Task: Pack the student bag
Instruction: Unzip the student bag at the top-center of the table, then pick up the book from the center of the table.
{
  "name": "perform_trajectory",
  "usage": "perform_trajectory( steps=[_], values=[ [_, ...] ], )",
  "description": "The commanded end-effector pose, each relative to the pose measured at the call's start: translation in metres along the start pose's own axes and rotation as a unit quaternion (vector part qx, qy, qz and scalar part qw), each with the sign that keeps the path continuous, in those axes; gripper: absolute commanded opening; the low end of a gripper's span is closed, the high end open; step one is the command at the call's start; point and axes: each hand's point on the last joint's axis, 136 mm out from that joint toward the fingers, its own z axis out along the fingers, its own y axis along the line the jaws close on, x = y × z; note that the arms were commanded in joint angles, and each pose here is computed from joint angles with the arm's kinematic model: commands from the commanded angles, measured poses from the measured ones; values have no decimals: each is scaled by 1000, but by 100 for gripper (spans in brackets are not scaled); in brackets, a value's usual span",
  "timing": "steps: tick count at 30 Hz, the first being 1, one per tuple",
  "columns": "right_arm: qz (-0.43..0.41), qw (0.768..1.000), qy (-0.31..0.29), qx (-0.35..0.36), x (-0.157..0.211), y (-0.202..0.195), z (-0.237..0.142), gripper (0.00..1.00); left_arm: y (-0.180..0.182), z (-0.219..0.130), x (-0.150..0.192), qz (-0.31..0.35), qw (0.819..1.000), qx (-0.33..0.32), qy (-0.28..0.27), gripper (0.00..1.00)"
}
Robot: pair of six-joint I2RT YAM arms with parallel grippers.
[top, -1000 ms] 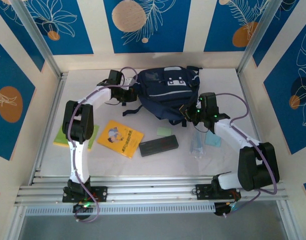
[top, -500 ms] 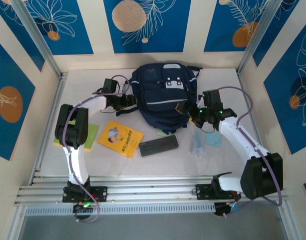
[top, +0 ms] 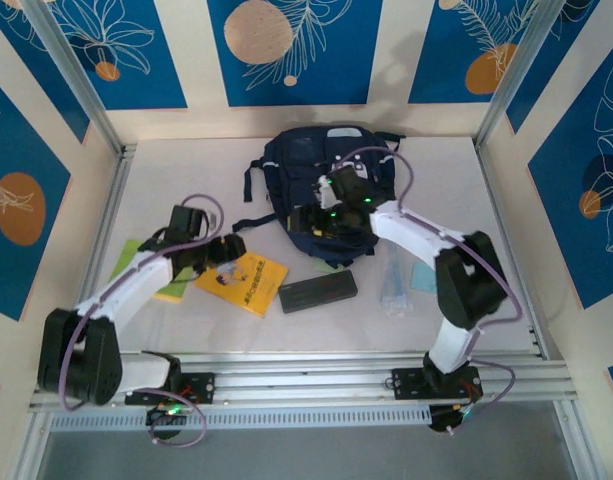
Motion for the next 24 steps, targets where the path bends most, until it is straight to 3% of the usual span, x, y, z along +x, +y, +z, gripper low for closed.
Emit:
perform_trajectory(
  steps=[1,7,13,19,24],
  values=[
    [-59,998,12,-32,-1,32,30,80,28,-10,35,-64,997,-37,19,80],
    [-118,992,44,2,12,35,85,79,48,-10,67,-114,992,-46,29,80],
    [-154,985,76,23,25,23,114,79,57,11,78,-163,986,-32,26,79],
    [-182,977,110,23,55,25,127,79,52,26,63,-175,984,-24,1,78],
    [-167,976,136,-43,74,52,114,73,47,44,61,-178,983,-31,12,71]
  ],
)
